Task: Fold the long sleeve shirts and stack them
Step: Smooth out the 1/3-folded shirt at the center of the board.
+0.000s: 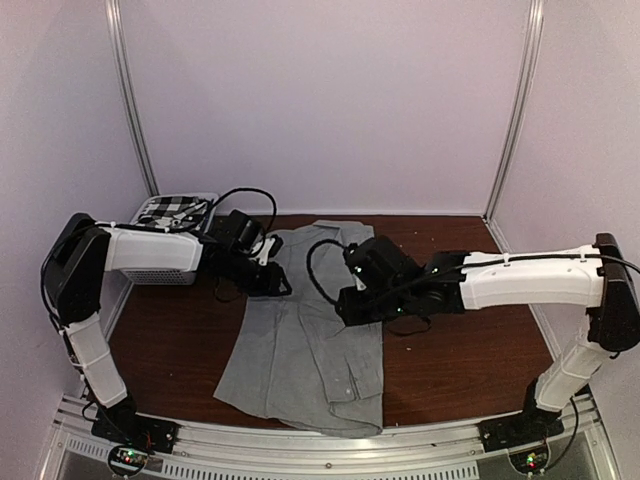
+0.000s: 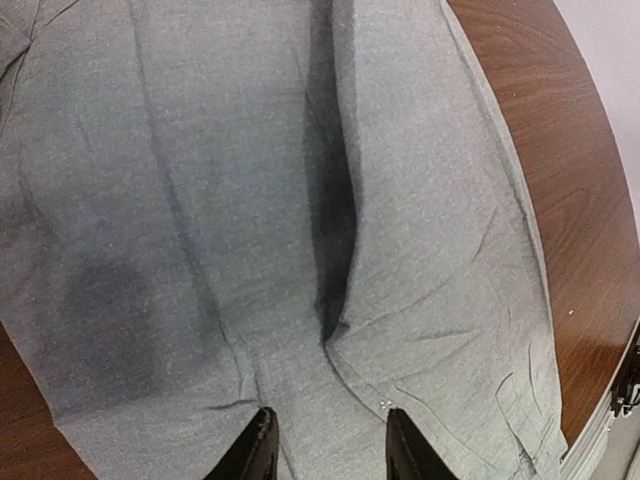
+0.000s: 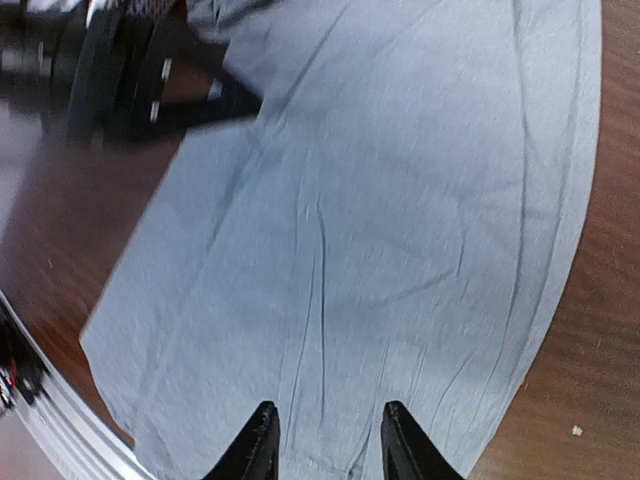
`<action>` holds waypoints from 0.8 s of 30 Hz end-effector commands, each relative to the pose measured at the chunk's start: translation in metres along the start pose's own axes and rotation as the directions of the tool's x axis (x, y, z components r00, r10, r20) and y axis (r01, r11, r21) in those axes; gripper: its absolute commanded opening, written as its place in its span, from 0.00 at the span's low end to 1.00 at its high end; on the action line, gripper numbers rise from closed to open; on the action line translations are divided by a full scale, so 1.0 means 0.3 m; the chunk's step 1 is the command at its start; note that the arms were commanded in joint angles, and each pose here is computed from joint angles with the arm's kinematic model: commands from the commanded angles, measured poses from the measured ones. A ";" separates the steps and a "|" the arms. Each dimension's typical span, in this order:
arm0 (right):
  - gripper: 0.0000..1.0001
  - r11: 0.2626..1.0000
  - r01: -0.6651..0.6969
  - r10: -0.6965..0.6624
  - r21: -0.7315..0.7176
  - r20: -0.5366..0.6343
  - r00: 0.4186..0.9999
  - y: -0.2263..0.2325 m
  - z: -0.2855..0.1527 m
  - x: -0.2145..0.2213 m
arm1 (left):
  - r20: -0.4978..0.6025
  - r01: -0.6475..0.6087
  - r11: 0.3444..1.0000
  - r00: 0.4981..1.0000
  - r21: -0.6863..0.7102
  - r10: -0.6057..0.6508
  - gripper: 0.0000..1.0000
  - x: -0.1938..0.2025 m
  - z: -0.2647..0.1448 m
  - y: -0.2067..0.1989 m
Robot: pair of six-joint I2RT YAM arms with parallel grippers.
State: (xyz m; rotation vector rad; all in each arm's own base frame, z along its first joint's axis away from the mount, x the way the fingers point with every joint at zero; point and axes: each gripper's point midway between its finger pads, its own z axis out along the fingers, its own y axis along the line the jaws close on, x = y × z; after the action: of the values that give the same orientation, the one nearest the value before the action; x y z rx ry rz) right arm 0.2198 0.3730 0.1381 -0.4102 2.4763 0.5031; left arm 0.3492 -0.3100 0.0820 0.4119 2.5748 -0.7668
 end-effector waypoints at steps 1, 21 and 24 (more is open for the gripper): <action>0.35 0.986 -0.049 0.074 -0.162 0.148 0.986 -0.014 0.004 -0.216 | 0.062 0.023 0.999 0.998 -0.026 -0.021 0.38 -0.022 -0.056 0.032; 0.22 0.890 -0.138 0.176 -0.434 0.047 0.983 -0.090 0.497 -0.476 | 0.056 0.086 0.995 0.995 0.044 -0.088 0.38 0.033 -0.104 0.005; 0.20 0.890 -0.183 0.219 -0.418 0.041 0.975 -0.159 0.559 -0.506 | 0.059 0.077 0.993 0.995 0.089 -0.083 0.37 -0.017 -0.090 -0.034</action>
State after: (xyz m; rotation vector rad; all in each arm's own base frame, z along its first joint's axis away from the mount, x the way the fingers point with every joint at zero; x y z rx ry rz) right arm 0.4053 0.4335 0.0751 -0.3340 2.3918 1.0468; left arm 0.3190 -0.2802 0.0751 0.2891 2.6284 -0.7862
